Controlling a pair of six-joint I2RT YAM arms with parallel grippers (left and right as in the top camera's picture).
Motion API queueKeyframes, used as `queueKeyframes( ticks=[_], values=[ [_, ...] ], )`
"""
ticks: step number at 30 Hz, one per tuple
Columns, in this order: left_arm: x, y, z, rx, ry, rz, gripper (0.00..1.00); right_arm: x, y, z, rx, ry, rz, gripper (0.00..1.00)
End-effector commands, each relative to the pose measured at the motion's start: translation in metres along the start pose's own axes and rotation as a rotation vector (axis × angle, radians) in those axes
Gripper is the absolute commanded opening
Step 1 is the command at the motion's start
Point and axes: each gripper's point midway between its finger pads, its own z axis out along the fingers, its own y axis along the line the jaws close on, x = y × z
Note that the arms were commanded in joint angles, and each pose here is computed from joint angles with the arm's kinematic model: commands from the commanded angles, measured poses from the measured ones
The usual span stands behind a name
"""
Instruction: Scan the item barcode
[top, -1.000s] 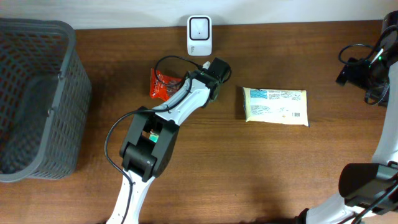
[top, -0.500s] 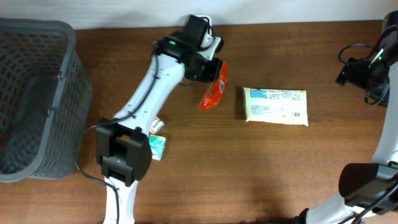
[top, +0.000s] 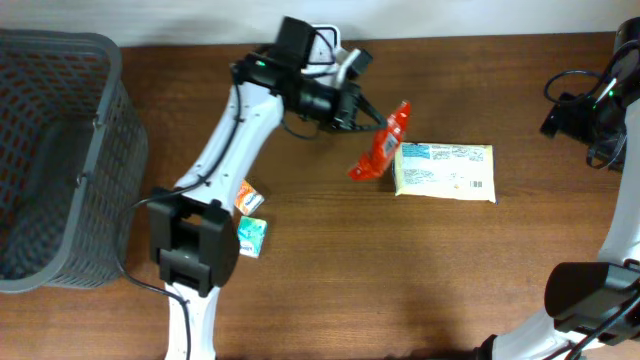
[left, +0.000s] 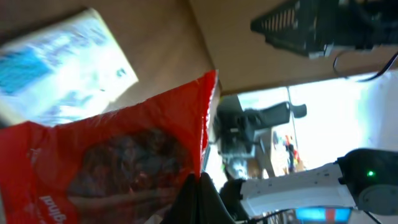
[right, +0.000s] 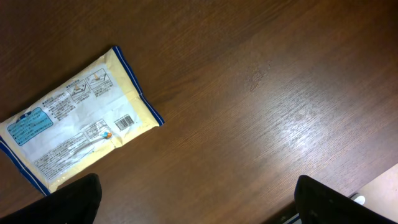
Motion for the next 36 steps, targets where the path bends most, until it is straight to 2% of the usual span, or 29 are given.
queueKeyframes(
  ticks=[1, 4, 8, 14, 17, 18, 20, 24, 28, 30, 33, 36],
  values=[
    [0.016, 0.015, 0.036, 0.06, 0.083, -0.06, 0.0, -0.002, -0.001, 0.0, 0.014, -0.006, -0.007, 0.98],
    [0.015, 0.034, 0.035, 0.034, 0.078, -0.089, 0.0, -0.002, -0.001, 0.0, 0.014, -0.006, -0.007, 0.99],
    [0.014, 0.085, 0.027, -0.106, 0.053, -0.146, 0.0, -0.002, -0.001, 0.0, 0.014, -0.006, -0.007, 0.98],
    [0.015, 0.192, -0.021, -0.372, -0.031, -0.288, 0.0, -0.002, -0.001, 0.0, 0.014, -0.006, -0.007, 0.98],
    [0.018, 0.246, -0.064, -0.636, -0.079, -0.324, 0.0, -0.002, -0.001, 0.0, 0.014, -0.006, -0.007, 0.98],
    [0.018, 0.255, -0.076, -0.689, -0.093, -0.331, 0.0, -0.002, -0.001, 0.0, 0.014, -0.006, -0.007, 0.98],
    [0.018, 0.259, -0.09, -0.698, -0.127, -0.388, 0.0, -0.002, -0.001, 0.0, 0.014, -0.006, -0.007, 0.98],
    [0.011, 0.229, -0.079, -0.497, -0.134, -0.399, 0.0, -0.002, -0.001, 0.0, 0.014, -0.006, -0.007, 0.98],
    [0.003, 0.161, -0.041, -0.169, -0.082, -0.352, 0.0, -0.002, -0.001, 0.0, 0.014, -0.006, -0.007, 0.99],
    [0.0, 0.114, -0.024, 0.056, -0.04, -0.343, 0.0, -0.002, -0.002, 0.0, 0.015, -0.006, -0.007, 0.98],
    [-0.004, 0.068, -0.015, 0.284, 0.015, -0.346, 0.0, -0.002, -0.001, 0.0, 0.014, -0.006, -0.007, 0.98],
    [-0.006, 0.045, 0.002, 0.362, 0.074, -0.334, 0.0, -0.002, -0.001, 0.0, 0.014, -0.006, -0.007, 0.98]
  ],
)
